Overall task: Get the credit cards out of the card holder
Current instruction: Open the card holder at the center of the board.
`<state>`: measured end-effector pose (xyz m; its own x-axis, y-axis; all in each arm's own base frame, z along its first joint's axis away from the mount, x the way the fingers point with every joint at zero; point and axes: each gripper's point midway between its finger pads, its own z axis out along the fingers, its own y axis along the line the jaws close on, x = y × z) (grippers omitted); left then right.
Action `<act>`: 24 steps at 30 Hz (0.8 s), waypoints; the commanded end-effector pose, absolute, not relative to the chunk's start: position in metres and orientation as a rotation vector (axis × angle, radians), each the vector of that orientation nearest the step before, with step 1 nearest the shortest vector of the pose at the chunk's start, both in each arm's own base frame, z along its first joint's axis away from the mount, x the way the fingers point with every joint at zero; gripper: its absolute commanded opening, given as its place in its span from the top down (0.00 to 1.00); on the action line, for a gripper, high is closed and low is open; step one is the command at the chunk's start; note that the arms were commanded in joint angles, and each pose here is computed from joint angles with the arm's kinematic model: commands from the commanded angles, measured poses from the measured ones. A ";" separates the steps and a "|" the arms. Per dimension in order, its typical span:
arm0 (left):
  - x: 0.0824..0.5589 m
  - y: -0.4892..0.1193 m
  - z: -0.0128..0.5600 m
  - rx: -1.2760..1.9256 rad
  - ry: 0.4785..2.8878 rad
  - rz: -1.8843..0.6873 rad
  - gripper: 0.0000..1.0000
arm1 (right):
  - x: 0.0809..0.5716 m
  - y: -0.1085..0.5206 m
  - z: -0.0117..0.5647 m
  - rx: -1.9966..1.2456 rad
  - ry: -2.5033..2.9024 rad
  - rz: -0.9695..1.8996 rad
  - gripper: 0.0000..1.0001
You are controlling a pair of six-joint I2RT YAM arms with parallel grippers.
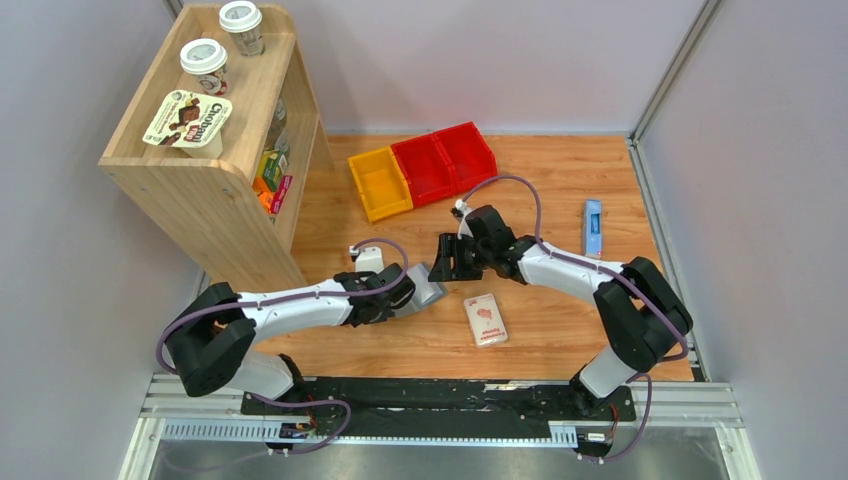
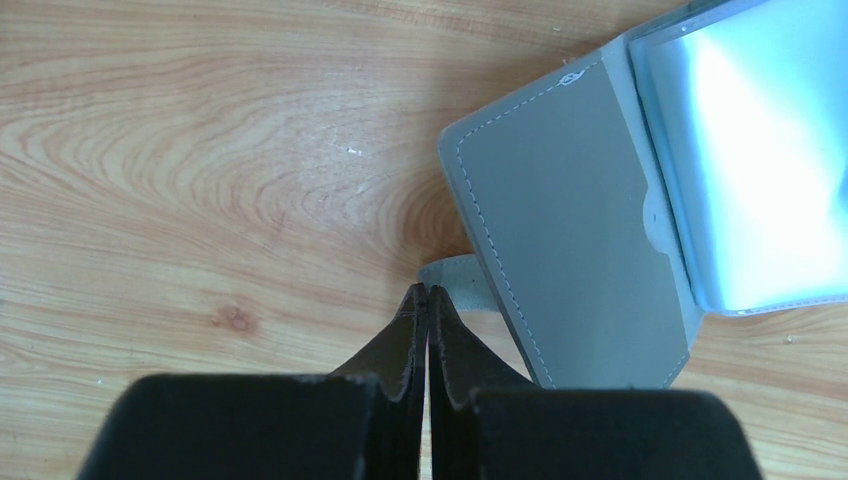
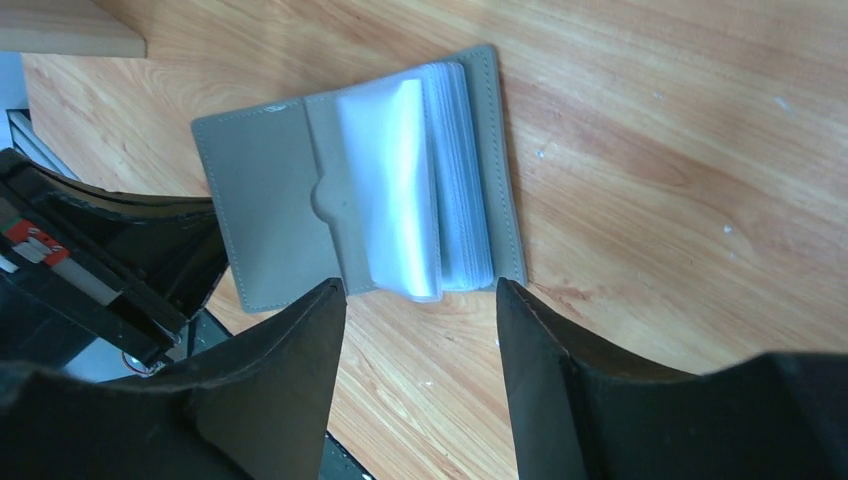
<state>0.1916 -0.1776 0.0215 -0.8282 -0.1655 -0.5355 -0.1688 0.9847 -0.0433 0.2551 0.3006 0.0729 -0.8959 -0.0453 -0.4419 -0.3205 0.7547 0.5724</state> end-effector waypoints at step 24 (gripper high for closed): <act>0.181 -0.191 0.026 -0.241 2.582 -0.102 1.00 | 0.234 0.358 0.083 -0.532 2.450 1.129 0.54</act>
